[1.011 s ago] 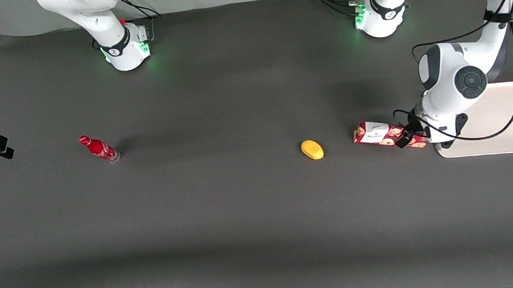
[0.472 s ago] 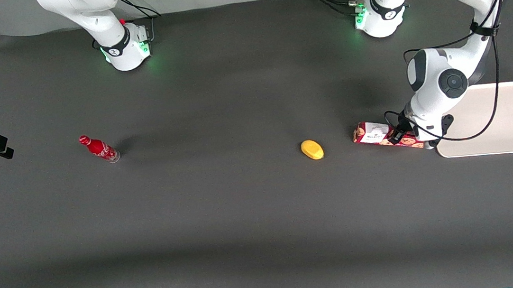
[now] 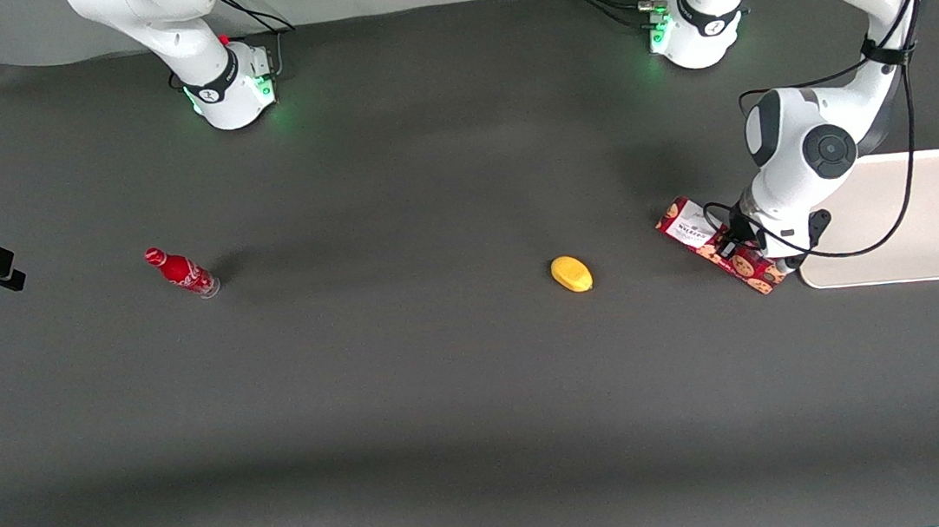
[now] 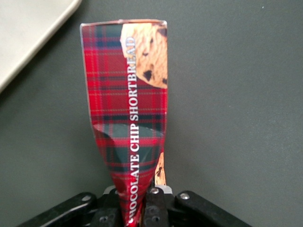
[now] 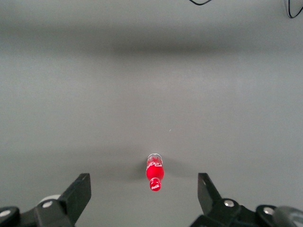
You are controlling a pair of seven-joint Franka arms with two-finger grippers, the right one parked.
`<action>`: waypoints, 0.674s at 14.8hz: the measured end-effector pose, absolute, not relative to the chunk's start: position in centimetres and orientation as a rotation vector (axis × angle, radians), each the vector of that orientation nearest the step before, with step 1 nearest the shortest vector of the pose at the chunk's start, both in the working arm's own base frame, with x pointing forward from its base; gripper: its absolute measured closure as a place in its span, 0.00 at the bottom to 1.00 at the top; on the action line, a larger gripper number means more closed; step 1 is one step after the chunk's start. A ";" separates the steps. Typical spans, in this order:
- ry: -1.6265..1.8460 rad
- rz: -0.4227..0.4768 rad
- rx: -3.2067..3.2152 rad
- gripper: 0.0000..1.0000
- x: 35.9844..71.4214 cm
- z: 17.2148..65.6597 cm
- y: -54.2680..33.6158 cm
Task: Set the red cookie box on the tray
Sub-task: 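Close the left gripper on the box end and tip it upright, then lift the box and carry it over the white tray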
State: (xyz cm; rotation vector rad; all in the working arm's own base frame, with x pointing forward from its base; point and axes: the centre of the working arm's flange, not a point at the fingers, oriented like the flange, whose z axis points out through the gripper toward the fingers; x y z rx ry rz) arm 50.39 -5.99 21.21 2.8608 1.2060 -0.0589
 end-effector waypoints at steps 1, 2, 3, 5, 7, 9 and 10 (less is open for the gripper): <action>1.206 -0.077 2.871 0.90 50.9 21.9 -5.9; 1.198 -0.112 2.892 0.90 51.7 23.2 -5.8; 1.180 -0.158 2.921 0.90 52.9 25.6 -5.5; 1.133 -0.220 2.971 0.90 55.2 31.3 -4.2; 1.071 -0.263 3.010 0.90 57.0 37.9 -2.0; 0.987 -0.299 3.042 0.90 58.0 44.3 0.5; 0.934 -0.309 3.060 0.90 58.3 47.2 1.9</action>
